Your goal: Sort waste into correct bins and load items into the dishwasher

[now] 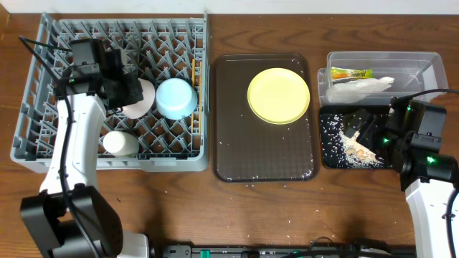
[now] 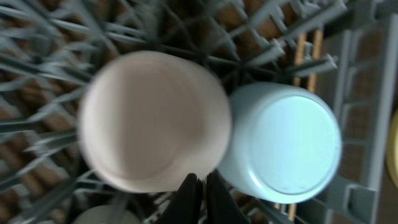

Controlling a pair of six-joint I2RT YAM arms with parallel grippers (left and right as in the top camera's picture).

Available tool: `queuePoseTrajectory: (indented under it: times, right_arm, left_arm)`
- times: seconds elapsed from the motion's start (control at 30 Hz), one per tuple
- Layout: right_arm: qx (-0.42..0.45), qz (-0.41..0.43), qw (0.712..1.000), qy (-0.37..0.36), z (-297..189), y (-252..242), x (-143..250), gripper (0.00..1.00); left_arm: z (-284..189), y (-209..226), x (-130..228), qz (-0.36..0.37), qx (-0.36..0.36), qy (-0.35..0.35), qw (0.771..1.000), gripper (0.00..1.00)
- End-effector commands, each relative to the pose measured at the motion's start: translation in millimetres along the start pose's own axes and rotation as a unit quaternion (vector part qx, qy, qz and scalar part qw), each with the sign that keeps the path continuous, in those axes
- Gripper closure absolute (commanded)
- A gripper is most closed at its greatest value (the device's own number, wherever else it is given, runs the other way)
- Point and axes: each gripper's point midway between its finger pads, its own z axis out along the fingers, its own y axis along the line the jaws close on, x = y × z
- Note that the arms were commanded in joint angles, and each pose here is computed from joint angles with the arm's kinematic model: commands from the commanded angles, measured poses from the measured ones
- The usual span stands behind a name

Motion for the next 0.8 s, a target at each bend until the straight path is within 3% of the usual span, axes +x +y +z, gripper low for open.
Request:
queuePoseTrajectory:
  times: [0.0,0.17,0.33,0.43,0.77]
  right_arm:
    - [-0.006,0.0,1.0,-0.01,-5,4,-5,0.01]
    - [-0.005,0.0,1.0,-0.011,-5,4,-6,0.01]
    - [-0.004,0.0,1.0,-0.01,-5,3,-6,0.01]
    - [-0.004,0.0,1.0,-0.01,-5,3,-6,0.01]
    - [-0.004,0.0,1.0,-0.011,-5,3,-6,0.01]
  left_arm:
    - [-2,25,-11,-0.01,-0.063,-0.019,0.998,0.92]
    - [23,28,-3,-0.012,-0.062,0.008,0.998,0.92]
    - [45,15,13,-0.019,-0.015,0.05,0.998,0.93]
    - [47,1,17,-0.018,0.017,0.061,0.998,0.92]
    - [43,-11,17,-0.004,0.024,0.058,0.998,0.92]
